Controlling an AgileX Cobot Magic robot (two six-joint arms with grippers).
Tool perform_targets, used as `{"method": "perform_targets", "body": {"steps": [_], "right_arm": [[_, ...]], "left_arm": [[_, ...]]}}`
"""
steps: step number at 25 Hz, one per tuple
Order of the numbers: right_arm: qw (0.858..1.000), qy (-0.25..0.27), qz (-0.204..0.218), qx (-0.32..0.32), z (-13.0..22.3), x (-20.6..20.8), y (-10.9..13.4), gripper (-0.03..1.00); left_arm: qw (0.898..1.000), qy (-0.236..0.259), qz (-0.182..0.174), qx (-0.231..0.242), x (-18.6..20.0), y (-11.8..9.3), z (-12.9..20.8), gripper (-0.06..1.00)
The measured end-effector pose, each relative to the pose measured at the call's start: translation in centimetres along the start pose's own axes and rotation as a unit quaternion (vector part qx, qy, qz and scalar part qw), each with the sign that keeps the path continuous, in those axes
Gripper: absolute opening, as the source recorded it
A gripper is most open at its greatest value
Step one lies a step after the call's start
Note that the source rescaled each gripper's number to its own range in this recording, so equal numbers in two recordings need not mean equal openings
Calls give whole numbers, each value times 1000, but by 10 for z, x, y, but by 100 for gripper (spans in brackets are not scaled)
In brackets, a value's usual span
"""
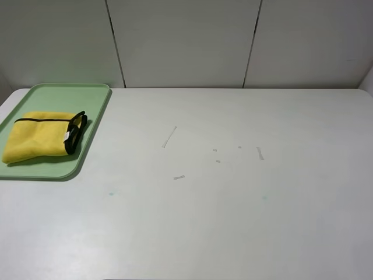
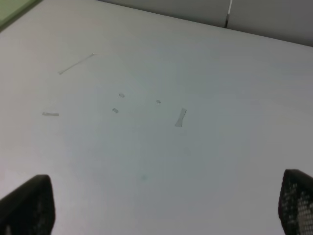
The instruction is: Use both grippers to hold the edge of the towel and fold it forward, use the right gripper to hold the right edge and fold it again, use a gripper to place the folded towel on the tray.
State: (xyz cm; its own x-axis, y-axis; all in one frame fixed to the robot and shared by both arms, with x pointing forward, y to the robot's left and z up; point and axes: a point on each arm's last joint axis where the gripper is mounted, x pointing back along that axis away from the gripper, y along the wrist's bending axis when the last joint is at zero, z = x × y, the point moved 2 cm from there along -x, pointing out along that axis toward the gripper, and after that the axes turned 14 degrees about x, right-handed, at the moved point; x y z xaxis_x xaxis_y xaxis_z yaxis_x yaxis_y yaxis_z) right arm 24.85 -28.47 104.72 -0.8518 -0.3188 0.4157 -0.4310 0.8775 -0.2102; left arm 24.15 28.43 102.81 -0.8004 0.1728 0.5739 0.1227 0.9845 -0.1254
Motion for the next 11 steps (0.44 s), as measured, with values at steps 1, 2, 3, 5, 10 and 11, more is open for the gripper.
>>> {"method": "perform_targets", "body": {"steps": [1,2,3,5,10,11], "right_arm": [[1000,0,0,0,0,0,0,100],[1000,0,0,0,0,0,0,100],[1000,0,0,0,0,0,0,100],[1000,0,0,0,0,0,0,100],[1000,0,0,0,0,0,0,100],[1000,0,0,0,0,0,0,100]], "left_arm": [[1000,0,0,0,0,0,0,100],[1000,0,0,0,0,0,0,100],[1000,0,0,0,0,0,0,100],[1000,0,0,0,0,0,0,100],[1000,0,0,0,0,0,0,100],[1000,0,0,0,0,0,0,100]]}}
